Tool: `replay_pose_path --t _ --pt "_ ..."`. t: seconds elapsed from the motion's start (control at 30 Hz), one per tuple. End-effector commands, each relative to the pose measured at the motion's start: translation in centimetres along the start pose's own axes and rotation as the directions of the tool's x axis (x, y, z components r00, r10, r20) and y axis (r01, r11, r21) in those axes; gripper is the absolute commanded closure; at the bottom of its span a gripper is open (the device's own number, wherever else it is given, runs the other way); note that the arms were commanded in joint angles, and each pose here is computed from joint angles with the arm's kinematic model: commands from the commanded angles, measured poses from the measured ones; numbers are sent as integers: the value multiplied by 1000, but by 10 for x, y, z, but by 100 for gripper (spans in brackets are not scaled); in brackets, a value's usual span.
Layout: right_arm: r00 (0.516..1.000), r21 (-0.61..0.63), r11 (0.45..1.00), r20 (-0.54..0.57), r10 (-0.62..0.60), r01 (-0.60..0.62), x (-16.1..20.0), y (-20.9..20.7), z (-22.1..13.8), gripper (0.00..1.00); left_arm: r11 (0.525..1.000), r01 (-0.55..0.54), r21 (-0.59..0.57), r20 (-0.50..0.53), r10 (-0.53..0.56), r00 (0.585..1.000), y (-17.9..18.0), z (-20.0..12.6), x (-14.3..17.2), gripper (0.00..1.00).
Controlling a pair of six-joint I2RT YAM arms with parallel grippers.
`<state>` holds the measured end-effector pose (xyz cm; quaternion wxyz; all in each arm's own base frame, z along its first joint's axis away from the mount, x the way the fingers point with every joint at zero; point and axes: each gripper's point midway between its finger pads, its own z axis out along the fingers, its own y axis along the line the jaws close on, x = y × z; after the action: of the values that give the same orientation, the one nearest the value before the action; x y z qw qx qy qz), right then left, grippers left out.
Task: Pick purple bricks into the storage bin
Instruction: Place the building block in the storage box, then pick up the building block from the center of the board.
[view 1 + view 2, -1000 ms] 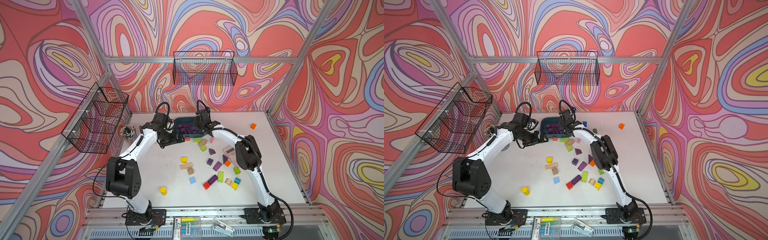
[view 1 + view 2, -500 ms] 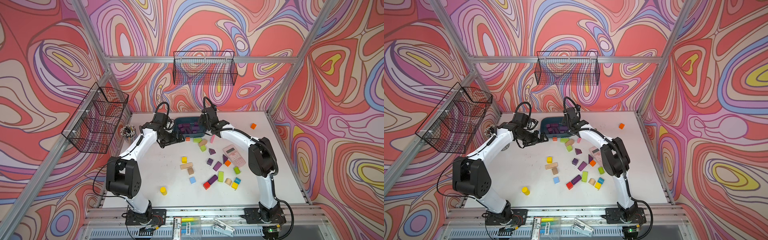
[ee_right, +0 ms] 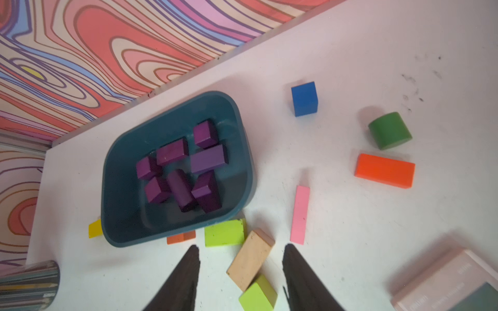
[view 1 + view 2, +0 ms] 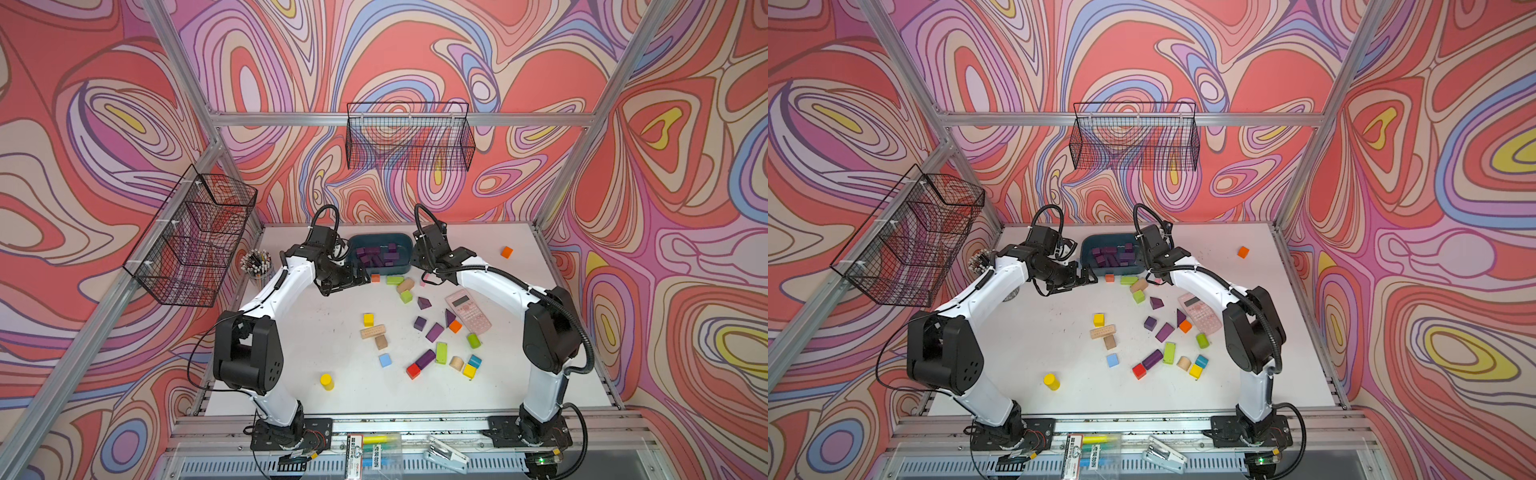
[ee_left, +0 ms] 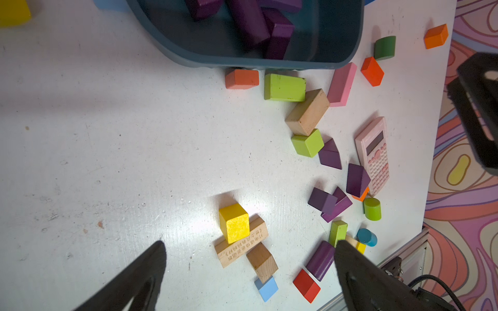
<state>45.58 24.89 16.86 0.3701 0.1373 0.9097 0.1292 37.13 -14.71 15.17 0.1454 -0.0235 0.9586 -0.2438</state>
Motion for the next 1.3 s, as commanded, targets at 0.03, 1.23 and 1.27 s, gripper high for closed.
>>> replay_pose_path --t 0.03,1.23,1.27 --pt "996 83 995 -65 -56 61 27 -18 -18 48 1000 13 10 0 -13 1000 0 1 -4 0" --pt "658 -185 793 -467 -591 581 158 -28 -51 43 999 9 37 19 -9 1000 -7 -5 -4 0" --pt "632 -211 774 -470 -616 597 161 -27 -51 42 999 6 35 19 -7 1000 -7 -5 -4 0"
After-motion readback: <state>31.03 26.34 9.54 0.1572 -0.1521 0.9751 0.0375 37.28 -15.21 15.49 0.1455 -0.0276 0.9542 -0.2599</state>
